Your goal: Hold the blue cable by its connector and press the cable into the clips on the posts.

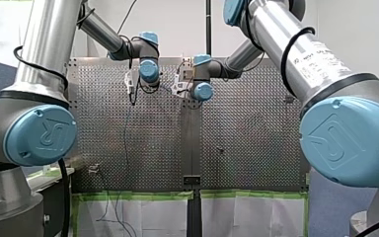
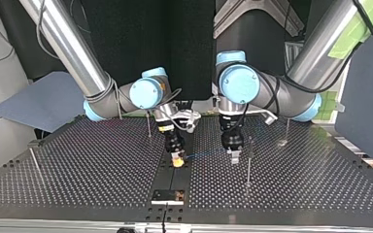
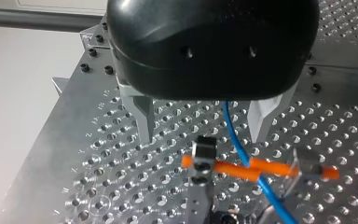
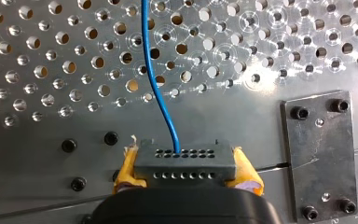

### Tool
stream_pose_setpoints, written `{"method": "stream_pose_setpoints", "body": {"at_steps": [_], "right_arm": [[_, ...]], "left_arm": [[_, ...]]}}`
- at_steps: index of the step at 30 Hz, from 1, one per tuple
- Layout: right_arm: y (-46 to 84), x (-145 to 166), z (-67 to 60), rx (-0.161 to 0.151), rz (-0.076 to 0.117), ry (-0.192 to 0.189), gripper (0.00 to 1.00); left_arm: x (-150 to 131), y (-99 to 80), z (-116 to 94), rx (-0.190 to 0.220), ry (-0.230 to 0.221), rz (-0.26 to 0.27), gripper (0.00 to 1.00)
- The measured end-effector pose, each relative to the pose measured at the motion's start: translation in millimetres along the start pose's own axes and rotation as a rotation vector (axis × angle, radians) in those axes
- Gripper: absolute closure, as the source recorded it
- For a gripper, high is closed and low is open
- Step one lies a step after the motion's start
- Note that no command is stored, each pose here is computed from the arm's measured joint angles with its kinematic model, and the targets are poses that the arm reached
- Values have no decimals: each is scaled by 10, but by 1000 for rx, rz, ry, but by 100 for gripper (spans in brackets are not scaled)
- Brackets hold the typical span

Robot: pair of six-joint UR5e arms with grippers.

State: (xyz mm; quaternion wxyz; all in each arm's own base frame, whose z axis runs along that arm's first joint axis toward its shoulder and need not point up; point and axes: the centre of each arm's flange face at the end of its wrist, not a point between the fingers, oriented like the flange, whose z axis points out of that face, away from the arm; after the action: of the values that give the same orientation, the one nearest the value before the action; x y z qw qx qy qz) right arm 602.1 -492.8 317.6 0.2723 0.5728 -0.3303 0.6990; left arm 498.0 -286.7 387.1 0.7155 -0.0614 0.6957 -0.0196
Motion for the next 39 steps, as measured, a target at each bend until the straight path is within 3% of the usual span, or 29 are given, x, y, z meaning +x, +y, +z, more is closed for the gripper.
{"method": "stream_pose_setpoints", "body": {"at_steps": [7, 8, 9, 11, 12, 13, 14, 31, 39], "right_arm": [[2, 11, 4, 0, 1, 0, 100], [2, 10, 4, 0, 1, 0, 100], [1, 10, 4, 0, 1, 0, 100], [3, 11, 4, -1, 1, 0, 100], [3, 11, 4, -1, 1, 0, 100], [3, 11, 4, -1, 1, 0, 100], [4, 11, 4, -1, 1, 0, 100], [6, -5, -6, -3, 5, -9, 100], [94, -61, -50, -25, 0, -54, 100]], "left_arm": [[-3, 4, -10, -14, -1, 17, 0], [-5, 1, -15, -19, -2, 23, 22], [-8, -1, -19, -23, -5, 29, 22], [-11, -4, -25, -33, -9, 40, 57], [-13, -8, -31, -39, -11, 46, 57], [-14, -12, -36, -42, -12, 49, 92], [-13, -19, -42, -43, -13, 52, 100], [-9, -71, -73, -32, -14, 56, 100], [-30, -168, -82, -10, -49, 25, 100]]}}
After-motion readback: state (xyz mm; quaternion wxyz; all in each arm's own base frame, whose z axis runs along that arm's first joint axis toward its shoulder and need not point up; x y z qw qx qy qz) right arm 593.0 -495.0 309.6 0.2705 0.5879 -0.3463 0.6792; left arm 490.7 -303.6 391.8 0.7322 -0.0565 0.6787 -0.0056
